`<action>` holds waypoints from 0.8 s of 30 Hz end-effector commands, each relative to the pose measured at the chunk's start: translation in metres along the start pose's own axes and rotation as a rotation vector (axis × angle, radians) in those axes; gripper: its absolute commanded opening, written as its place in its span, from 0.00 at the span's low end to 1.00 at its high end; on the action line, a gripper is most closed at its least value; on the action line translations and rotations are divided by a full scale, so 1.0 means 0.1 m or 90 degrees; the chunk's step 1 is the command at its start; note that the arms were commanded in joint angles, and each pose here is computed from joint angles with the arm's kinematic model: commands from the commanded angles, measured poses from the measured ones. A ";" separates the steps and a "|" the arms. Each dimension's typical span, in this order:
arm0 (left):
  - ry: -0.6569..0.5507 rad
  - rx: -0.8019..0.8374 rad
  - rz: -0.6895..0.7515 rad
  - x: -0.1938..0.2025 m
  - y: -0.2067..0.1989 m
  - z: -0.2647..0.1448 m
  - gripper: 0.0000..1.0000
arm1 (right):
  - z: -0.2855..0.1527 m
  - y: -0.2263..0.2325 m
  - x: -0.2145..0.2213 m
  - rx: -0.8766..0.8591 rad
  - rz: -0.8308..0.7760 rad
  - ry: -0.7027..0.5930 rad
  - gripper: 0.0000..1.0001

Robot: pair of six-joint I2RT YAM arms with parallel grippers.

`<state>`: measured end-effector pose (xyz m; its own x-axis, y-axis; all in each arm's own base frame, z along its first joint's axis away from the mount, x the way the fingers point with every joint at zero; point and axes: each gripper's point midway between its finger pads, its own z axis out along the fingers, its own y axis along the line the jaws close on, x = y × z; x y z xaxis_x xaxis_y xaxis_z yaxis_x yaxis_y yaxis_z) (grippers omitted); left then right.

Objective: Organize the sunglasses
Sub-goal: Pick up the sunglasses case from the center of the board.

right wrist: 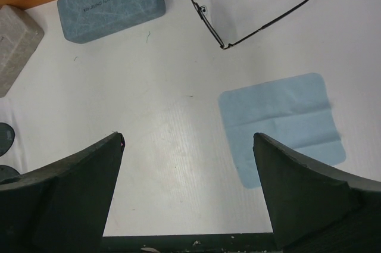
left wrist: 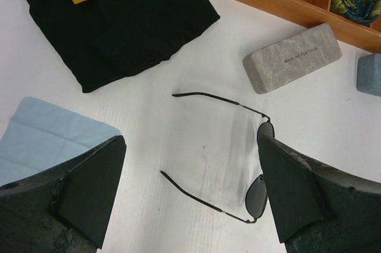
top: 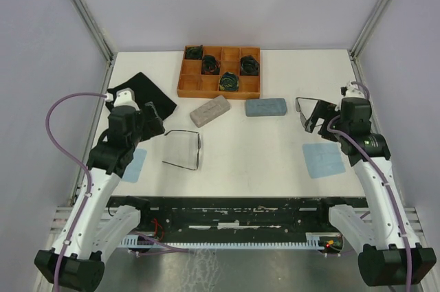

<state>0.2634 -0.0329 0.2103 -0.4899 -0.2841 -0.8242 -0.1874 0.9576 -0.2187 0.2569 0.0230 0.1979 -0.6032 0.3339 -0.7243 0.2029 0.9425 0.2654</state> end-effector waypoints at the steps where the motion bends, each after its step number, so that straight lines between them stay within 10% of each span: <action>1: -0.031 0.015 -0.026 -0.19 -0.07 -0.02 0.99 | 0.01 0.28 -0.15 -0.082 0.003 0.011 0.99; 24: -0.014 0.158 -0.016 -0.55 -0.83 0.67 0.99 | 0.63 1.01 0.28 -0.157 -0.165 0.153 0.99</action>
<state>0.3204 -0.0665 0.2082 -0.5190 -0.2910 -0.8037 -0.0879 0.9535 -0.2884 0.3154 0.1269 0.1572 -0.8135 0.0376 -0.5803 -0.1238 0.9638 0.2361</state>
